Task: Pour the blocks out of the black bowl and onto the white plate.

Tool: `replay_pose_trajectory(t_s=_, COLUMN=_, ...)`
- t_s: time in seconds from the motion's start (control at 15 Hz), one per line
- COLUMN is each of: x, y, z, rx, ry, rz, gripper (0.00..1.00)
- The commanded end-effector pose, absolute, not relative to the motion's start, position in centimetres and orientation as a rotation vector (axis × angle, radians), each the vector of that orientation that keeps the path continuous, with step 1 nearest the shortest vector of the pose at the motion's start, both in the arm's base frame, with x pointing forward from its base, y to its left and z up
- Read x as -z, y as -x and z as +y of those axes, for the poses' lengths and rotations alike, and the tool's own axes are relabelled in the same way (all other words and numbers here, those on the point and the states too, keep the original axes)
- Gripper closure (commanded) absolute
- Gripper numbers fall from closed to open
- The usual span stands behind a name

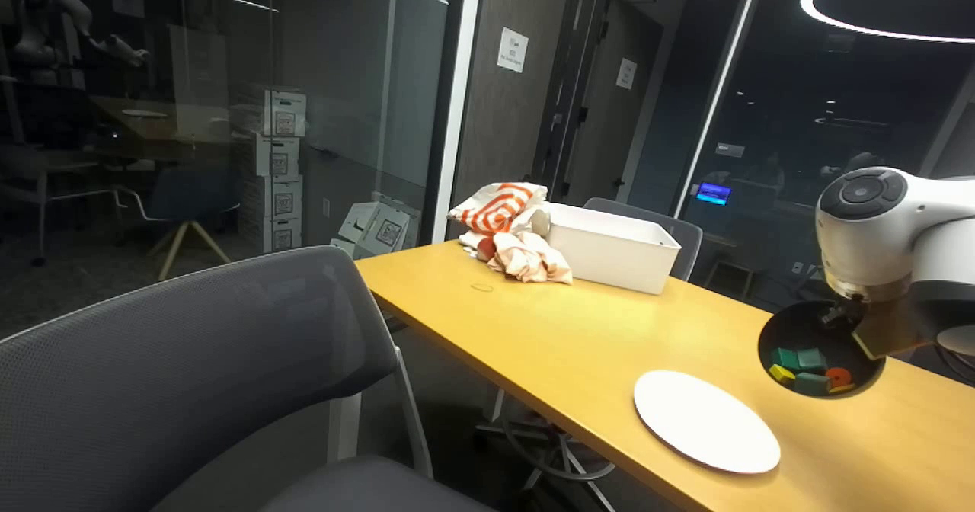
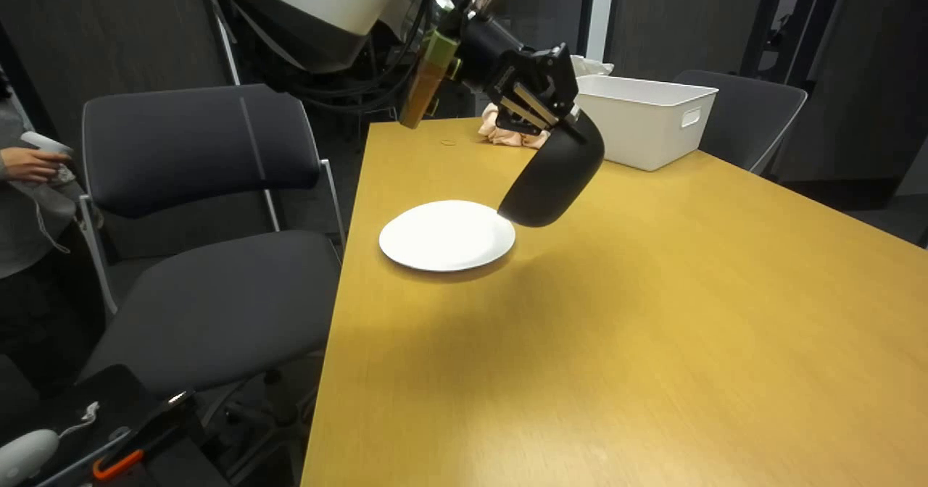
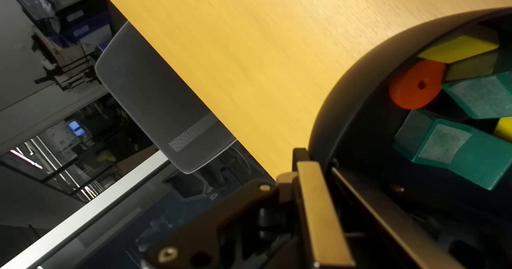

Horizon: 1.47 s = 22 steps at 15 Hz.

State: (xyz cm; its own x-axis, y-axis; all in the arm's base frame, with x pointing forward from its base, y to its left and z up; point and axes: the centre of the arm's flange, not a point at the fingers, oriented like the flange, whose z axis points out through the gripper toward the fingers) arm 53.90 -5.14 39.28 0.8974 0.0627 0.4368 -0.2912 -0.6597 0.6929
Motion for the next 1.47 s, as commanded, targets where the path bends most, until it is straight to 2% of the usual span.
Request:
replay_pose_trajectory(t_s=0.0, x=-39.8, y=-52.5, z=-2.6, rx=-0.562, ry=-2.149, rz=-0.134, gripper=0.96)
replay_pose_trajectory(t_s=1.4, x=-36.8, y=-49.6, z=4.6, rx=-0.813, ry=-1.661, rz=0.193, gripper=0.95)
